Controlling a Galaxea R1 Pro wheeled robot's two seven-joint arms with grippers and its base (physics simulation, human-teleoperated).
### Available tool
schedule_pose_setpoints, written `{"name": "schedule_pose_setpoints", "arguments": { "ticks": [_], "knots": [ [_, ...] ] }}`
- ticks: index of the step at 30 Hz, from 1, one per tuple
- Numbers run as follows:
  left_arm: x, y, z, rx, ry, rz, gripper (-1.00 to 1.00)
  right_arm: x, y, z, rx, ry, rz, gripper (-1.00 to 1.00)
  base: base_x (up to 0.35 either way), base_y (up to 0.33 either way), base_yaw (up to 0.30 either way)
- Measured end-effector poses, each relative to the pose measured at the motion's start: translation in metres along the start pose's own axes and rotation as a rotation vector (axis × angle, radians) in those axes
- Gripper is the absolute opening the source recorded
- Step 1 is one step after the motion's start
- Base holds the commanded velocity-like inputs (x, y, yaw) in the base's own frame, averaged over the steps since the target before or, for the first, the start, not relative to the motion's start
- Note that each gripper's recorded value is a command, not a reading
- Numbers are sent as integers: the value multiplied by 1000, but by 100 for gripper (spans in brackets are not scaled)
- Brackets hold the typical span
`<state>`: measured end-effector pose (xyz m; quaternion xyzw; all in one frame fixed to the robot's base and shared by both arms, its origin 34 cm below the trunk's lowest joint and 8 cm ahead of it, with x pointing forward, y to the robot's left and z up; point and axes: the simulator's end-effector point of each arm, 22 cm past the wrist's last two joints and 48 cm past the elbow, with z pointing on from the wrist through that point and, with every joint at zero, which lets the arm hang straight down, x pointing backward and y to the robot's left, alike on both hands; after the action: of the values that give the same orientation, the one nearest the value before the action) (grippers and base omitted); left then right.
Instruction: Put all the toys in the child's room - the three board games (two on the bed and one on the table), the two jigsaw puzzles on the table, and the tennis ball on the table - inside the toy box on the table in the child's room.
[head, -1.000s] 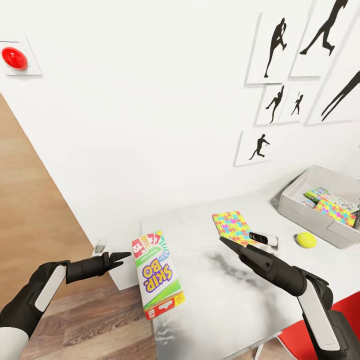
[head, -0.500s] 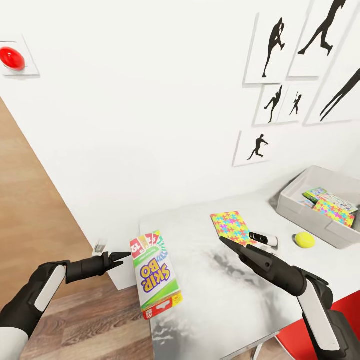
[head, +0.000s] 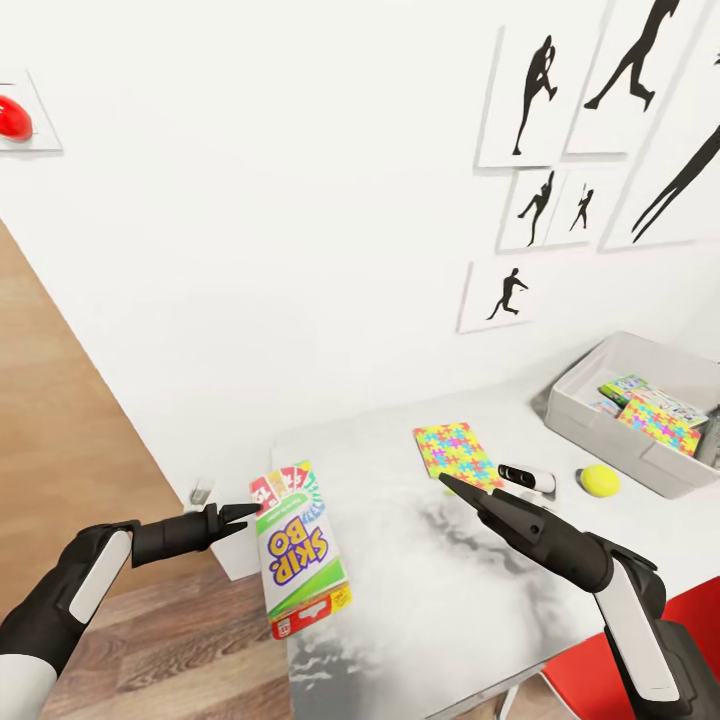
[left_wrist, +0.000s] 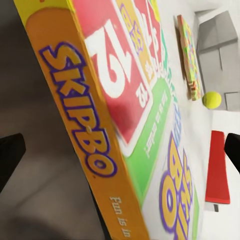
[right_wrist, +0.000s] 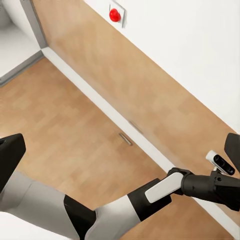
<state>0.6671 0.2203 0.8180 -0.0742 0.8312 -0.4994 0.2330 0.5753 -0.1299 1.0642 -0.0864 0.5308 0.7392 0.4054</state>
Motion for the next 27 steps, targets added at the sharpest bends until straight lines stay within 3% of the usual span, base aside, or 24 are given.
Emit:
{"name": "schedule_pose_setpoints", "arguments": {
  "ticks": [27],
  "knots": [
    [0,-1,-1,5,-1,1,100,1,0,0,-1,1,1,100,0,-7,0]
  ]
}}
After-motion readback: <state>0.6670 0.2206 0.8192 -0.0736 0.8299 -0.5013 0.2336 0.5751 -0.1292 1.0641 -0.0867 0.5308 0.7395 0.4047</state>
